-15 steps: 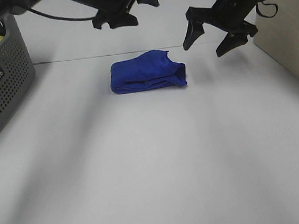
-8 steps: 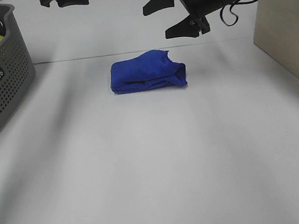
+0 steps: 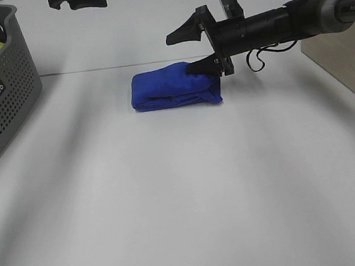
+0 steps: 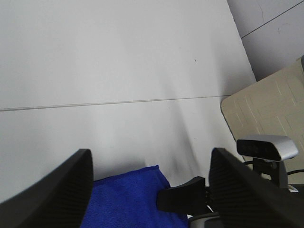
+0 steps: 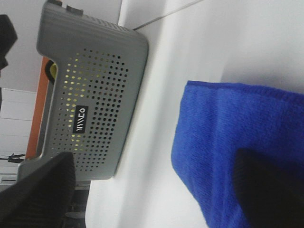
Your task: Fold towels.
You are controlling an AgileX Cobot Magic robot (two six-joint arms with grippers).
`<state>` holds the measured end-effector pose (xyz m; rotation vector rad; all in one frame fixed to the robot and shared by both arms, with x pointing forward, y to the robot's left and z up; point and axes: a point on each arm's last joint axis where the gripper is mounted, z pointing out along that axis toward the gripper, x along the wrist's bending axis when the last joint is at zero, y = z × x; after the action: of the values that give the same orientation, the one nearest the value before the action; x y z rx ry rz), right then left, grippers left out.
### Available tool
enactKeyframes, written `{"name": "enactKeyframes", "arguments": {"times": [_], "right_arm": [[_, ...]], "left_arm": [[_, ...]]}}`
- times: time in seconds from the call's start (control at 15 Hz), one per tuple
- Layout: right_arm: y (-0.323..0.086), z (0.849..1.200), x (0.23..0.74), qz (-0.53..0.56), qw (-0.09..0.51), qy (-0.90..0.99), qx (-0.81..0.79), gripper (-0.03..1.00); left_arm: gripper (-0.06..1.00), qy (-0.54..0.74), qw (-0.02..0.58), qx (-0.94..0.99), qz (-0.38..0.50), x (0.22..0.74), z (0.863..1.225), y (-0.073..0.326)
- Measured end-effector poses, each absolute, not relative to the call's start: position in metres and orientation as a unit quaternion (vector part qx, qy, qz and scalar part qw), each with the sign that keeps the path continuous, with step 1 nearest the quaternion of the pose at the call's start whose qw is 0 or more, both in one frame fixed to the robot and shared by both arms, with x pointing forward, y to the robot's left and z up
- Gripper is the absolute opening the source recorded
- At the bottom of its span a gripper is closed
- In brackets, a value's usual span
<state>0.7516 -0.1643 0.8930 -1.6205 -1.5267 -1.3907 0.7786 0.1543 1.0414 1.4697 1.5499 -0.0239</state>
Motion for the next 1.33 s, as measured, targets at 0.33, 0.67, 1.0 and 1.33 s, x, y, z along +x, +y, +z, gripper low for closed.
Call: {"name": "enactKeyframes", "arguments": {"times": [0.33,0.67,1.0,1.33], "right_arm": [[-0.169,0.881,0.749,-0.465,0.233,-0.591,-0.617,0.84],[-0.173,0.909,0.744,-0.433,0.19,-0.641,-0.605,0.84],[-0.185,0.933,0.735,-0.354,0.145,-0.683,-0.623,0.84],[-0.199,1.017,0.704,-0.294,0.096,-0.713,-0.629,0.84]], "left_arm": [[0.66,0.636,0.475,0.609,-0.004,0.778,1.04,0.155],[0.66,0.636,0.454,0.625,0.002,0.777,1.037,0.157],[0.66,0.6,0.398,0.694,0.008,0.755,1.06,0.162],[0.66,0.57,0.374,0.724,0.104,0.715,1.143,0.182]]}}
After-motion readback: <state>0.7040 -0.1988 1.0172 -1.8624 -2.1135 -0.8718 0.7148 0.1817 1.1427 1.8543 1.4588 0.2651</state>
